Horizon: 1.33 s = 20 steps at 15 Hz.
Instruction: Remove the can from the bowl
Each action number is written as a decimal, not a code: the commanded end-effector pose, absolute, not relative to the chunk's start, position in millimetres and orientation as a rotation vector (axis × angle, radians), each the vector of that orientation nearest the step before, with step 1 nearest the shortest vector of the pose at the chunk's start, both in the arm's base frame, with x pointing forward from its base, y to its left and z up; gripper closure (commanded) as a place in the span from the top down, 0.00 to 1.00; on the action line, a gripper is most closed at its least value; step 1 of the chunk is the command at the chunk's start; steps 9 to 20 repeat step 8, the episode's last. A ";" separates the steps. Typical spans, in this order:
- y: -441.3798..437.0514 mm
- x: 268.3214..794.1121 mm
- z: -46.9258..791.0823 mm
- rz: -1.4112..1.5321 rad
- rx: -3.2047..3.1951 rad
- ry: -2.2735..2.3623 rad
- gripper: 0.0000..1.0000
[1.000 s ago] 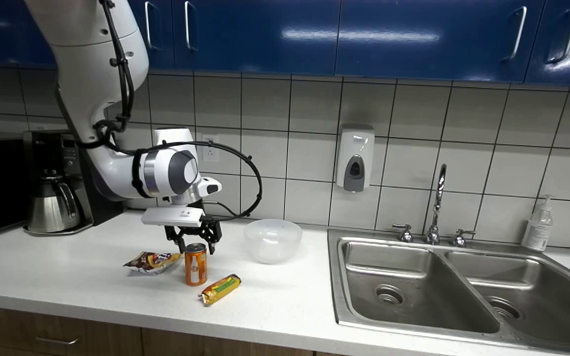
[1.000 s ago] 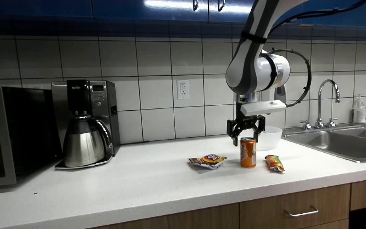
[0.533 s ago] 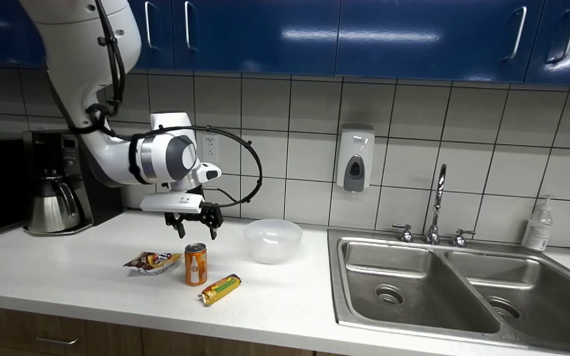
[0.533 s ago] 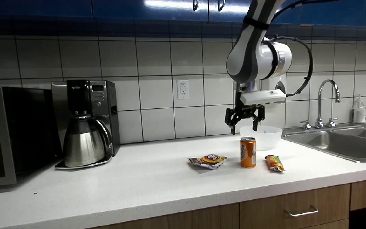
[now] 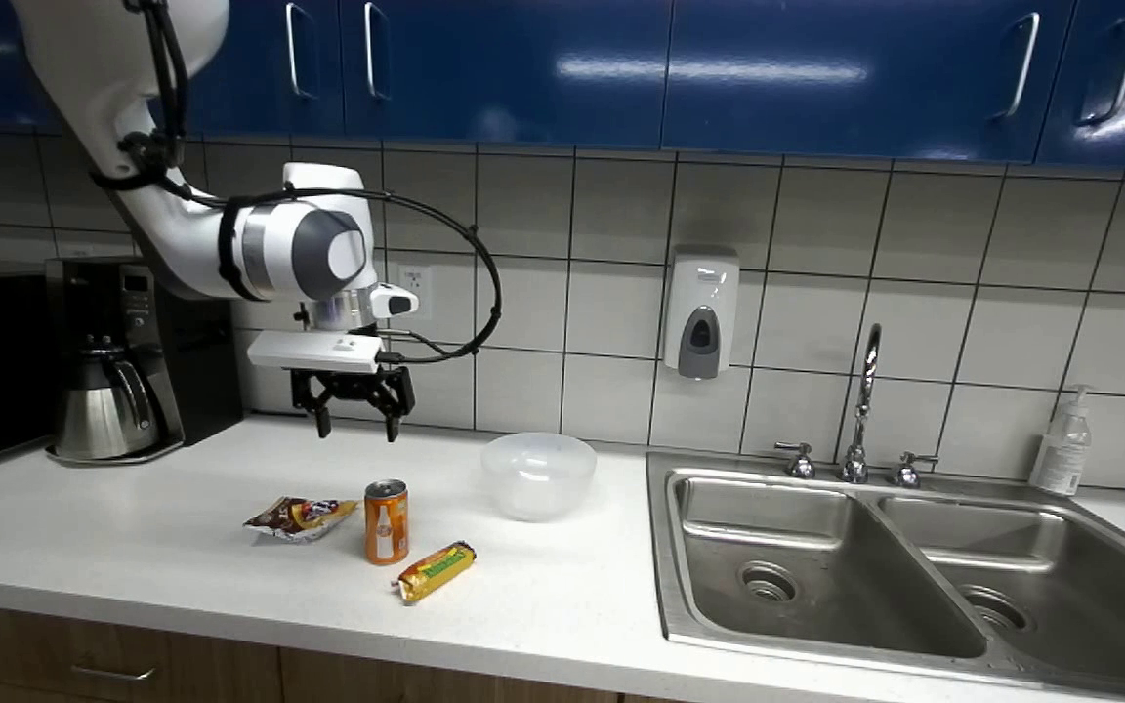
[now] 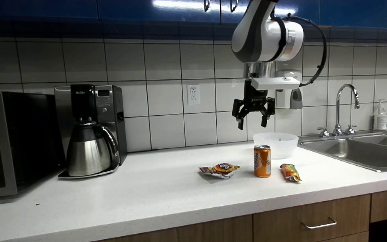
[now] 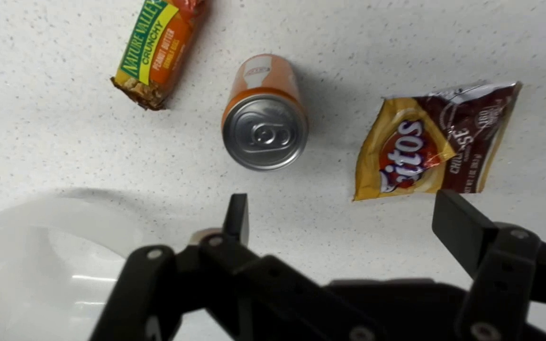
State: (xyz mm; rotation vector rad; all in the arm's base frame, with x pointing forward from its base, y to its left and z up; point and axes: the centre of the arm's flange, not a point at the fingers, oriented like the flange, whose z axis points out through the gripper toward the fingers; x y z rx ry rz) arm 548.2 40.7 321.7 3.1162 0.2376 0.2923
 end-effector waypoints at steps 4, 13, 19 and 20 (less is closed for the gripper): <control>45.1 533.0 345.8 0.160 3.164 0.368 1.00; 43.9 530.0 352.9 0.147 3.166 0.390 1.00; 43.9 530.0 352.9 0.147 3.166 0.390 1.00; 43.9 530.0 352.9 0.147 3.166 0.390 1.00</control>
